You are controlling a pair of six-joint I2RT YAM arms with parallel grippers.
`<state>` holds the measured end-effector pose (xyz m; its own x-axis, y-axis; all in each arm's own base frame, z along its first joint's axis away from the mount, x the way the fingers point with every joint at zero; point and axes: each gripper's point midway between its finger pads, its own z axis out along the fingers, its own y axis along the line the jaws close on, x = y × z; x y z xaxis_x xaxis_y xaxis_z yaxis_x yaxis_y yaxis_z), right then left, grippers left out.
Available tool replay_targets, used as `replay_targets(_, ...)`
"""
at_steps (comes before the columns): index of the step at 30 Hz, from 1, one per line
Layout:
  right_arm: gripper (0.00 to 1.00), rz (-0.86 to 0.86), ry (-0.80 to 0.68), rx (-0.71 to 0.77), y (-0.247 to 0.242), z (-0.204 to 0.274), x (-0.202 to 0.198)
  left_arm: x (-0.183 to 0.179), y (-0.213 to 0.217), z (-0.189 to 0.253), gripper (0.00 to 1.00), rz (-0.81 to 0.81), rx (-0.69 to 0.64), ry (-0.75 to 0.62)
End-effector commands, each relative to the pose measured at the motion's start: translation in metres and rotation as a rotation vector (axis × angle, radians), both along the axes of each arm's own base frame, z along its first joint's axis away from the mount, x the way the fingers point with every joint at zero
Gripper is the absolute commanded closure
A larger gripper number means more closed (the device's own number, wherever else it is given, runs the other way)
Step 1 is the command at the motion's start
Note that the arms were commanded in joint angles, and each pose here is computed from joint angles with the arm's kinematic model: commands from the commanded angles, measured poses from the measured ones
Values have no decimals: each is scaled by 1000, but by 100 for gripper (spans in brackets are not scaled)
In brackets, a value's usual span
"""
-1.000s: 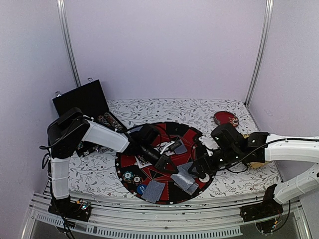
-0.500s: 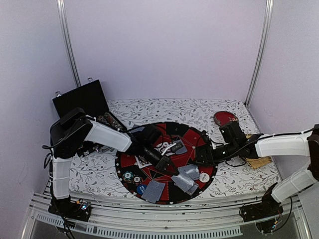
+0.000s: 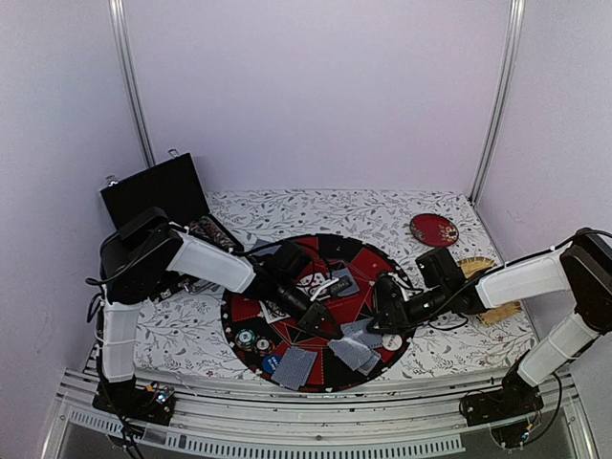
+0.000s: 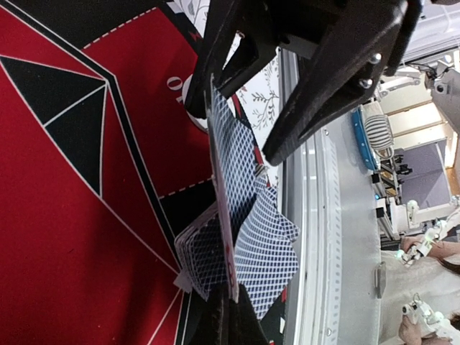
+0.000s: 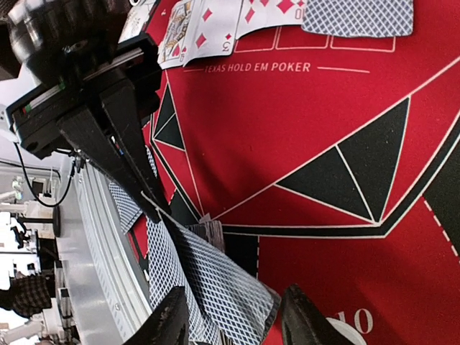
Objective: Distribute texas hold em gaming equipment
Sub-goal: Pick up the poker card from the face-down deck piles.
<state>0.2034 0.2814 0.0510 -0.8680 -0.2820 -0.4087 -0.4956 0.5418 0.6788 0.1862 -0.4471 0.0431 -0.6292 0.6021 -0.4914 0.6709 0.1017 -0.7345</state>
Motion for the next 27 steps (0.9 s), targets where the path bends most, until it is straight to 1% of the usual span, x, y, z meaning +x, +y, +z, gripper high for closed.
replay_targets(1, 60, 22, -7, 29, 5, -1, 2, -5, -4, 2, 100, -32, -8, -16)
replay_targets(4, 74, 27, -10, 34, 7, 0, 3, -5, -4, 2, 100, -31, -8, -19)
replay_targets(5, 81, 29, -9, 34, 7, 0, 3, -4, -4, 1, 100, -29, -7, -19)
replay_targets(6, 86, 30, -2, 32, 7, -2, 2, -4, -4, 2, 100, -30, -7, -21)
replay_targets(7, 89, 31, 10, 30, 5, -4, -1, -3, -4, 2, 100, -27, -8, -22)
replay_targets(8, 94, 33, 19, 31, 5, -5, -3, -4, -4, 1, 100, -28, -7, -20)
replay_targets(9, 96, 29, 27, 31, 3, -5, -5, -3, -4, 1, 100, -25, -5, -22)
replay_targets(17, 98, -45, 75, 57, -5, 3, -14, 6, -1, 0, 100, 34, 1, -22)
replay_targets(20, 98, -65, 89, 55, -5, 1, -13, 10, 1, 1, 83, 46, 2, -16)
replay_targets(24, 98, -55, 104, 53, -4, -2, -14, 11, 4, -2, 70, 52, 23, -6)
replay_targets(27, 98, -58, 113, 49, -5, -4, -16, 7, 9, -5, 62, 42, 37, 12)
